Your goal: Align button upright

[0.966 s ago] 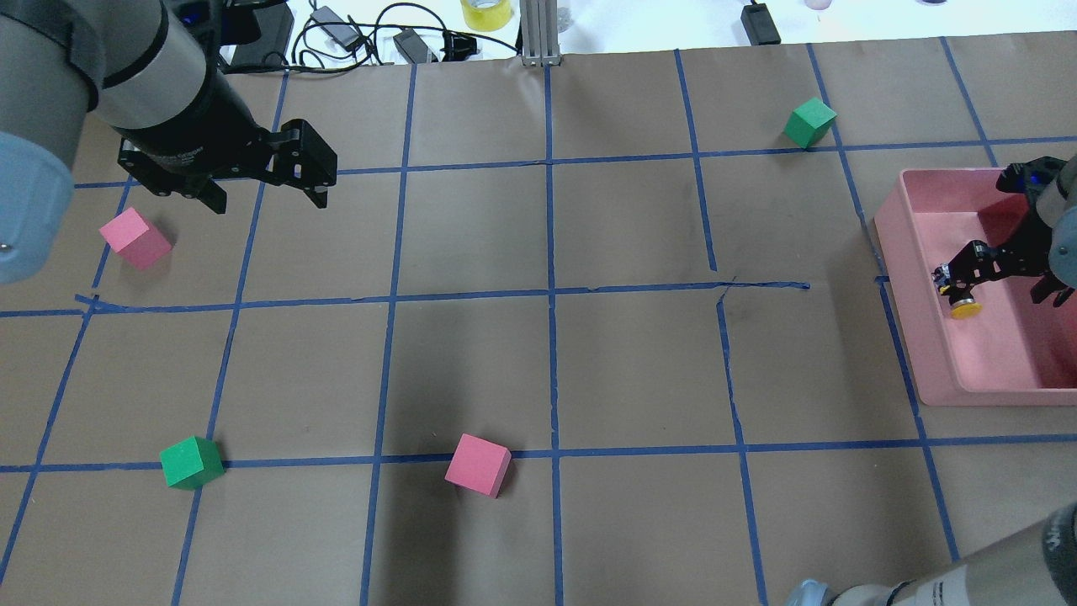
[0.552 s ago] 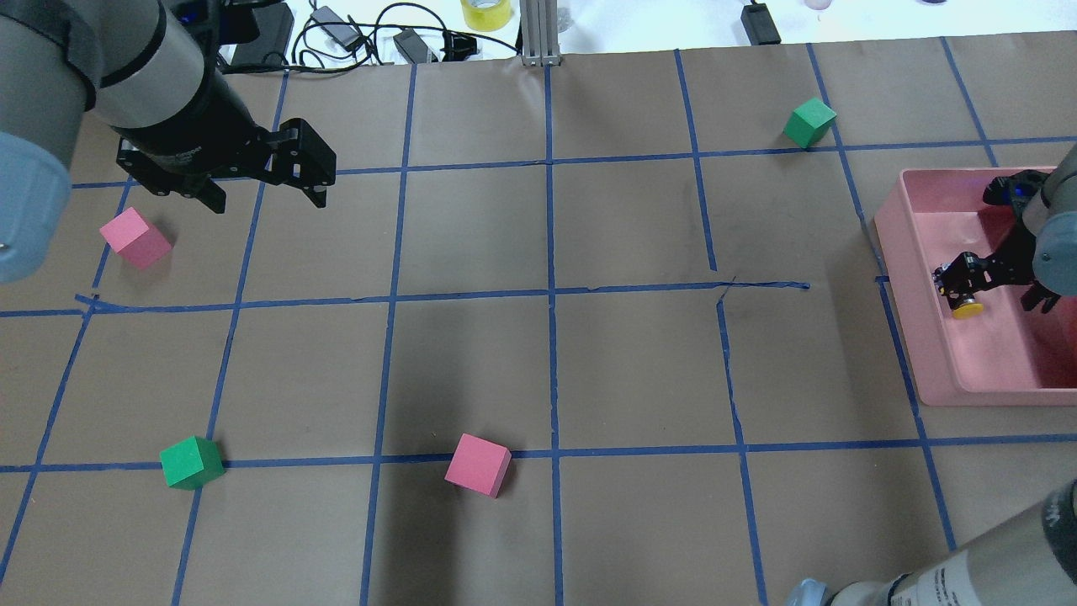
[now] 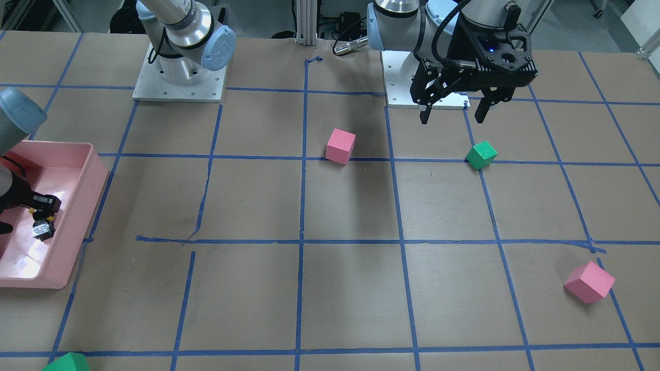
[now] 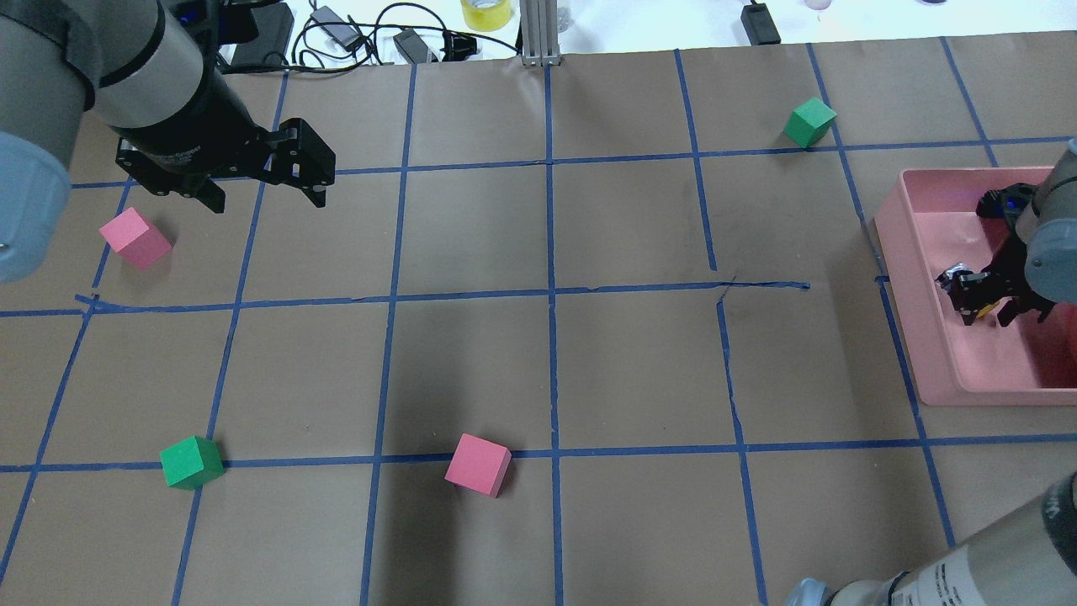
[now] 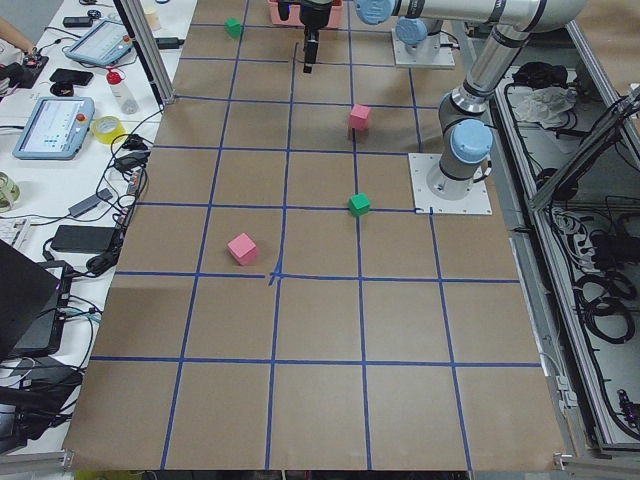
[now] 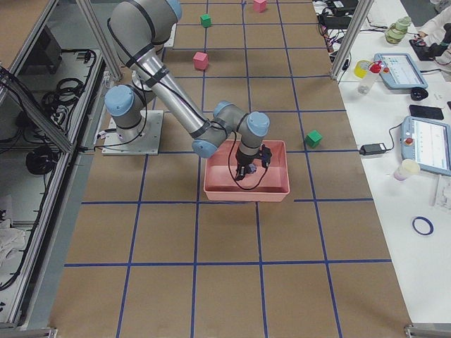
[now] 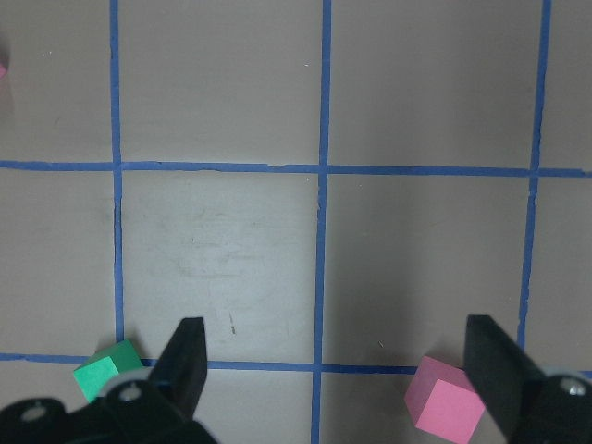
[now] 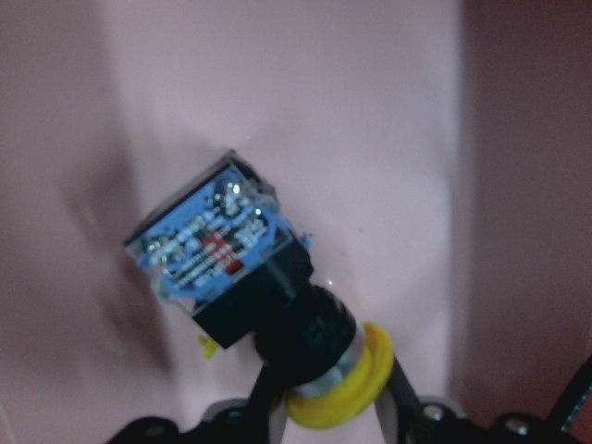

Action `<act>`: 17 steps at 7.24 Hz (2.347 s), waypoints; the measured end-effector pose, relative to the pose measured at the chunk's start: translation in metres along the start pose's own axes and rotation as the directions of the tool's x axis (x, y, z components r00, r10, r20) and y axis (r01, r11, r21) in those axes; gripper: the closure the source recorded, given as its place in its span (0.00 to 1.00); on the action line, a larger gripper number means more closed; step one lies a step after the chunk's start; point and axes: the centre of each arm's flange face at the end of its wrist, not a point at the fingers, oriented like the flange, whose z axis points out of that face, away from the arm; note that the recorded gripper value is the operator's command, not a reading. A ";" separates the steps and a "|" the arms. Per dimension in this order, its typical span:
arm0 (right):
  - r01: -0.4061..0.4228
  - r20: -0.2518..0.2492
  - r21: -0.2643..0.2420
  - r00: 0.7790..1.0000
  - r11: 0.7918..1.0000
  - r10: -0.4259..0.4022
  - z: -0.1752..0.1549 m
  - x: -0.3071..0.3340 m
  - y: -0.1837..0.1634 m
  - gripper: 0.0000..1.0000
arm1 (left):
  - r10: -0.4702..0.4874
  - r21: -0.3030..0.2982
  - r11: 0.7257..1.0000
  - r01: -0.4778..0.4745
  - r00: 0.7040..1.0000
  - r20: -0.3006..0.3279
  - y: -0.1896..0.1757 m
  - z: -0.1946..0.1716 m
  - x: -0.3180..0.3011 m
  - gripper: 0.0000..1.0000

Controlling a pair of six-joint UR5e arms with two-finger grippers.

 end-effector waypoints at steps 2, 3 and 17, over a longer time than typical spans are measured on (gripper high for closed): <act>-0.003 -0.066 -0.007 0.998 1.000 0.003 -0.030 0.008 0.010 1.00 | 0.004 0.003 1.000 -0.004 1.000 0.000 0.000 -0.001 0.000 0.00; -0.007 -0.086 0.014 0.996 1.000 0.008 -0.053 0.009 0.015 1.00 | 0.006 0.004 1.000 -0.006 1.000 -0.001 0.000 -0.002 -0.001 0.00; 0.167 0.041 0.042 0.985 0.985 -0.169 -0.078 -0.001 0.001 0.14 | -0.012 0.044 0.999 0.011 1.000 0.015 -0.023 -0.026 -0.010 0.00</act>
